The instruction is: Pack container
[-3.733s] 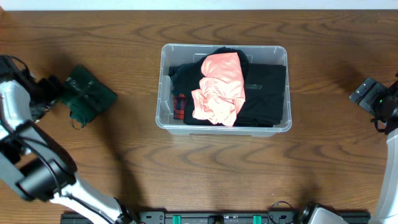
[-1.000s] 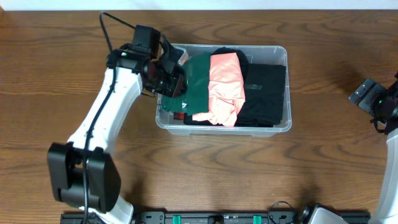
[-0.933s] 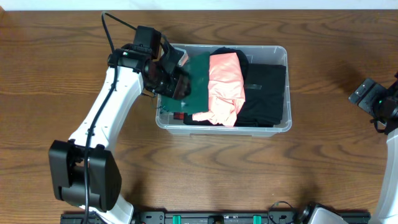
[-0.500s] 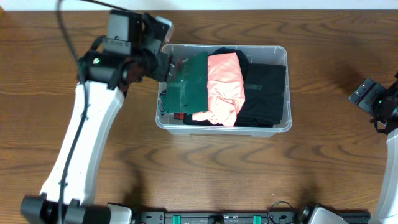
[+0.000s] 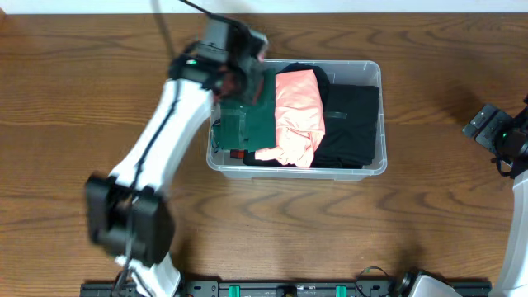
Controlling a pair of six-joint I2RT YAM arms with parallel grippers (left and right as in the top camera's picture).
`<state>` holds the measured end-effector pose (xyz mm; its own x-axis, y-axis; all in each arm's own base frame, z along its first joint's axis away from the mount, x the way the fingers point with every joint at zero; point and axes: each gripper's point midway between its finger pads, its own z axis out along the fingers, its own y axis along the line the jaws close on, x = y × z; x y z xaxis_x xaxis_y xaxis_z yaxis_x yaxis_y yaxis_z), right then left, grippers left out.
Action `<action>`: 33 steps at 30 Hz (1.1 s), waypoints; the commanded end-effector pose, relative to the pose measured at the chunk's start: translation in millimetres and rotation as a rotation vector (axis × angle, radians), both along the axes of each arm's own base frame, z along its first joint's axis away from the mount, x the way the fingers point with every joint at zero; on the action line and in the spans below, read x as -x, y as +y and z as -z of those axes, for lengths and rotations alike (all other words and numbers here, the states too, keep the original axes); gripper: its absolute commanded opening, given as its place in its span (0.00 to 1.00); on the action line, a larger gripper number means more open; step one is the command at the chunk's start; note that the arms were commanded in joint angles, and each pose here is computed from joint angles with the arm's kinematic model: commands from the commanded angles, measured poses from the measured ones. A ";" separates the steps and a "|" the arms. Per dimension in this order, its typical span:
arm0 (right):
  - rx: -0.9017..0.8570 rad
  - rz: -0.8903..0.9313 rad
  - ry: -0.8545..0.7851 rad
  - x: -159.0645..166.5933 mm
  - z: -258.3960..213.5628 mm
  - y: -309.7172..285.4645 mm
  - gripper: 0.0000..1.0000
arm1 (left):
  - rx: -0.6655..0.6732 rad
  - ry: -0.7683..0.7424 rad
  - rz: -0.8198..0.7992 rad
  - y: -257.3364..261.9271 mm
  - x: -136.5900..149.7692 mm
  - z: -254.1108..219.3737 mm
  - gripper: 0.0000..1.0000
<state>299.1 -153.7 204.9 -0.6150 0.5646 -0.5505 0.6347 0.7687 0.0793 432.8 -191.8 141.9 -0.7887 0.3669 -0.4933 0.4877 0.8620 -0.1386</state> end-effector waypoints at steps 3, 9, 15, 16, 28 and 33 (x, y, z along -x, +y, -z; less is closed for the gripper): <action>-0.003 -0.012 0.003 -0.3 1.1 1.3 0.99 | -0.052 0.155 -0.011 -0.9 15.9 50.2 0.24; -0.061 -0.248 -0.098 -27.5 -8.9 32.6 0.94 | -0.004 0.018 -0.037 10.6 14.0 -18.9 0.55; 0.007 -0.512 -0.158 -54.9 -21.7 77.1 0.93 | 0.044 -0.232 -0.200 69.6 20.2 -127.0 0.98; 0.029 -0.560 -0.168 -59.7 -24.2 86.6 0.93 | 0.044 -0.259 -0.243 83.0 21.2 -138.1 0.98; 0.142 -0.774 -0.322 -120.6 -38.4 144.8 0.99 | 0.020 -0.189 -0.512 180.2 18.7 -124.2 0.98; 0.150 -0.807 -0.325 -108.8 -46.9 148.9 0.99 | 0.013 -0.171 -0.526 189.8 30.1 -126.4 0.98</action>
